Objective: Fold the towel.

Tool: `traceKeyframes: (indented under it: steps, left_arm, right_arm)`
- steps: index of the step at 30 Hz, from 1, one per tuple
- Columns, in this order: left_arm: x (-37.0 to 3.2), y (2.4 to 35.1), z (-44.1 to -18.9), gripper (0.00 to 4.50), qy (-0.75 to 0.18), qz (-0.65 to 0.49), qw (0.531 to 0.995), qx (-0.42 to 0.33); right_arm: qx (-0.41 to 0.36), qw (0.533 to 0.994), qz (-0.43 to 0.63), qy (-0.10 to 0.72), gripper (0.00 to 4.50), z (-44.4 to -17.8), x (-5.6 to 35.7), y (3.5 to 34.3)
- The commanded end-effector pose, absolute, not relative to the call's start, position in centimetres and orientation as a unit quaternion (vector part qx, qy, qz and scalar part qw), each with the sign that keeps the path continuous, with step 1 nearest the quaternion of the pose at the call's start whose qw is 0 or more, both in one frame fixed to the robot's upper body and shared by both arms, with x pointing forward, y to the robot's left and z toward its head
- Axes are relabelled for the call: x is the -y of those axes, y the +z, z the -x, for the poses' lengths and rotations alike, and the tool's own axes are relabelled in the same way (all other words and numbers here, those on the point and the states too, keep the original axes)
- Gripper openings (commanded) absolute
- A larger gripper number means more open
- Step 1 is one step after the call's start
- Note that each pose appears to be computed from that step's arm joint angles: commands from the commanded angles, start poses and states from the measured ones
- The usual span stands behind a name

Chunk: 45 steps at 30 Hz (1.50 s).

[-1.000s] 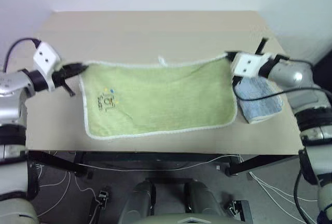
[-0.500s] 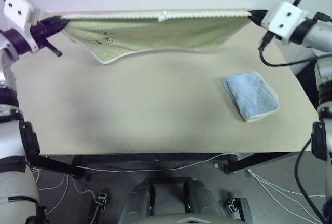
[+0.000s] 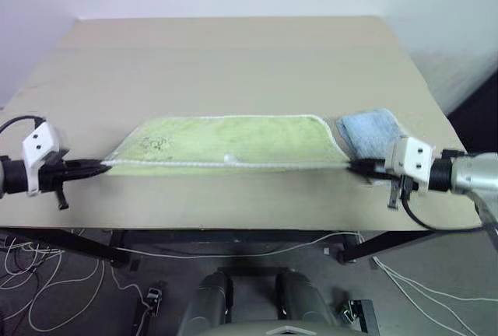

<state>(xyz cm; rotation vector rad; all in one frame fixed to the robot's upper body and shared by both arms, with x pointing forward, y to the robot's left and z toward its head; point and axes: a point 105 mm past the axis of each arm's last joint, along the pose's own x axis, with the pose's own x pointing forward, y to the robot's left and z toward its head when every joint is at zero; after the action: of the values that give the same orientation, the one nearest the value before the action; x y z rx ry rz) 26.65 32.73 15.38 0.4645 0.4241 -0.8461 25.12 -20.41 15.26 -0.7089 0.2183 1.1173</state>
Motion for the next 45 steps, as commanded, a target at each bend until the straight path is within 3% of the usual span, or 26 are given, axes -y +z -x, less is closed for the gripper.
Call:
traceKeyframes:
  steps: [1, 7, 17, 23, 30, 41, 43, 45]
  left_arm:
    - [-33.0, 17.0, -25.9, 0.0, -0.396, -0.229, 0.867, -0.197]
    - [-32.5, 16.6, -26.7, 0.0, -0.389, -0.232, 0.871, -0.19]
    - [-31.9, 16.4, -32.4, 0.0, -0.319, -0.273, 0.898, -0.13]
    - [-32.2, 16.2, -35.8, 0.0, -0.27, -0.301, 0.907, -0.118]
    - [-32.0, 16.8, -38.6, 0.0, -0.225, -0.318, 0.916, -0.098]
    - [-31.5, 15.3, -38.9, 0.0, -0.241, -0.312, 0.912, -0.116]
    - [-31.7, 15.2, -39.0, 0.49, -0.238, -0.303, 0.915, -0.12]
    - [-31.7, 15.2, -39.0, 1.02, -0.238, -0.301, 0.916, -0.121]
  right_arm:
    - [-0.101, 0.775, 0.328, 0.53, 0.02, -23.9, 20.3, 16.5]
    - [-0.074, 0.787, 0.343, 0.507, 0.02, -26.0, 20.3, 17.6]
    - [-0.032, 0.814, 0.395, 0.426, 0.02, -34.0, 21.5, 19.6]
    - [-0.033, 0.822, 0.407, 0.398, 0.02, -37.9, 21.5, 18.7]
    - [-0.045, 0.824, 0.407, 0.392, 0.02, -39.5, 21.4, 17.0]
    - [-0.044, 0.832, 0.405, 0.378, 0.02, -40.1, 21.6, 16.2]
    - [-0.043, 0.833, 0.402, 0.378, 0.0, -40.1, 21.5, 16.2]
    - [-0.041, 0.838, 0.395, 0.376, 0.46, -40.3, 21.4, 16.4]
